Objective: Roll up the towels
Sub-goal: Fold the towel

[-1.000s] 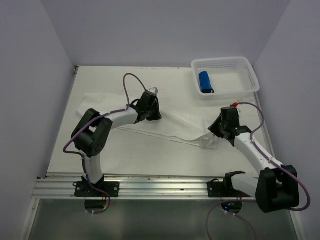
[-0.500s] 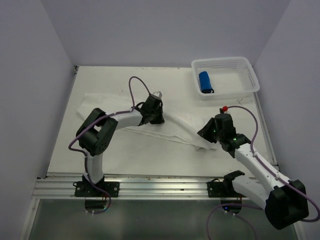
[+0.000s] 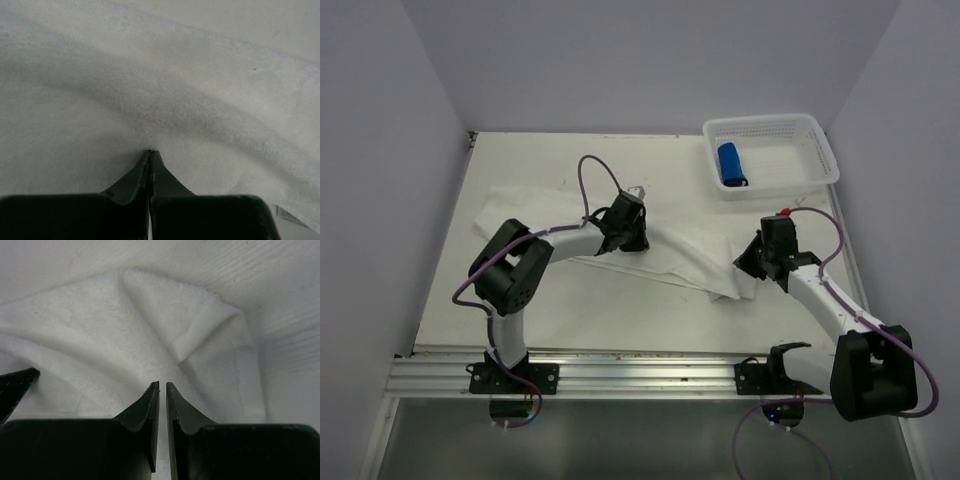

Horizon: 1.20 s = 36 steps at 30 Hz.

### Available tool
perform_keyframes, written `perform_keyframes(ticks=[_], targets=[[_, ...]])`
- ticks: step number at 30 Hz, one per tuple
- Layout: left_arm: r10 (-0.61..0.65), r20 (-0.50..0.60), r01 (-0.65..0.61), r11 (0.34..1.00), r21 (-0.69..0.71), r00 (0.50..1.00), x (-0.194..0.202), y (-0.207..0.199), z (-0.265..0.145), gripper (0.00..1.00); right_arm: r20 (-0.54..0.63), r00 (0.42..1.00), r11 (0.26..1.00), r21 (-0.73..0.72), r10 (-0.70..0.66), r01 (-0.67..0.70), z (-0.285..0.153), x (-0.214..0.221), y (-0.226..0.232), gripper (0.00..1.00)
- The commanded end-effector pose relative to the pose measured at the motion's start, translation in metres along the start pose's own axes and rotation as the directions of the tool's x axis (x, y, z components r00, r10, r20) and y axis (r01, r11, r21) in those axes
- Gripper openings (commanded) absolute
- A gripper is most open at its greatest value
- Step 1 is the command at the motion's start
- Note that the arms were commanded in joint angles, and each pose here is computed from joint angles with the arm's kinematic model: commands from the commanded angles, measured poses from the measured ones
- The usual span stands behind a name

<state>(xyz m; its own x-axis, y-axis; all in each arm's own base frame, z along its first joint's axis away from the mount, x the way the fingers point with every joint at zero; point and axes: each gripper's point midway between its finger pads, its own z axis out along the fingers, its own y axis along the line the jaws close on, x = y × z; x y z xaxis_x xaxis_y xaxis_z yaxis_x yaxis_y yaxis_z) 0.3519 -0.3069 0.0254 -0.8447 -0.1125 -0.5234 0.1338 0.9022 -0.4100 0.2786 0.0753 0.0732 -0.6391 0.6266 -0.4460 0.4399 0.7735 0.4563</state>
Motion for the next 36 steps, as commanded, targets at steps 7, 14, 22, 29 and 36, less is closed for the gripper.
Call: perform_keyframes(ticks=[7, 14, 22, 29, 36], targets=[[0.005, 0.041, -0.007, 0.999, 0.037, 0.999, -0.009, -0.012, -0.011, 0.0, -0.049, 0.996, 0.996, 0.04, -0.075, 0.077, 0.021, 0.0, -0.002, 0.28], [-0.003, 0.036, 0.002, 0.999, 0.041, 0.999, -0.005, -0.013, -0.011, 0.0, -0.127, 0.986, 0.985, 0.12, -0.109, 0.124, 0.043, 0.024, -0.019, 0.3], [-0.021, 0.031, 0.018, 0.997, 0.08, 0.999, -0.005, -0.02, -0.017, 0.0, -0.158, 0.979, 0.974, 0.163, -0.132, 0.157, 0.055, 0.028, -0.021, 0.23], [-0.013, 0.031, 0.011, 0.998, 0.066, 0.999, -0.004, -0.017, -0.021, 0.0, -0.124, 0.982, 0.974, 0.16, -0.14, 0.159, 0.036, 0.015, -0.013, 0.02], [-0.01, 0.029, 0.009, 0.998, 0.056, 1.0, 0.0, -0.013, -0.022, 0.0, -0.033, 0.984, 0.97, 0.167, -0.174, 0.177, 0.005, -0.009, -0.008, 0.0]])
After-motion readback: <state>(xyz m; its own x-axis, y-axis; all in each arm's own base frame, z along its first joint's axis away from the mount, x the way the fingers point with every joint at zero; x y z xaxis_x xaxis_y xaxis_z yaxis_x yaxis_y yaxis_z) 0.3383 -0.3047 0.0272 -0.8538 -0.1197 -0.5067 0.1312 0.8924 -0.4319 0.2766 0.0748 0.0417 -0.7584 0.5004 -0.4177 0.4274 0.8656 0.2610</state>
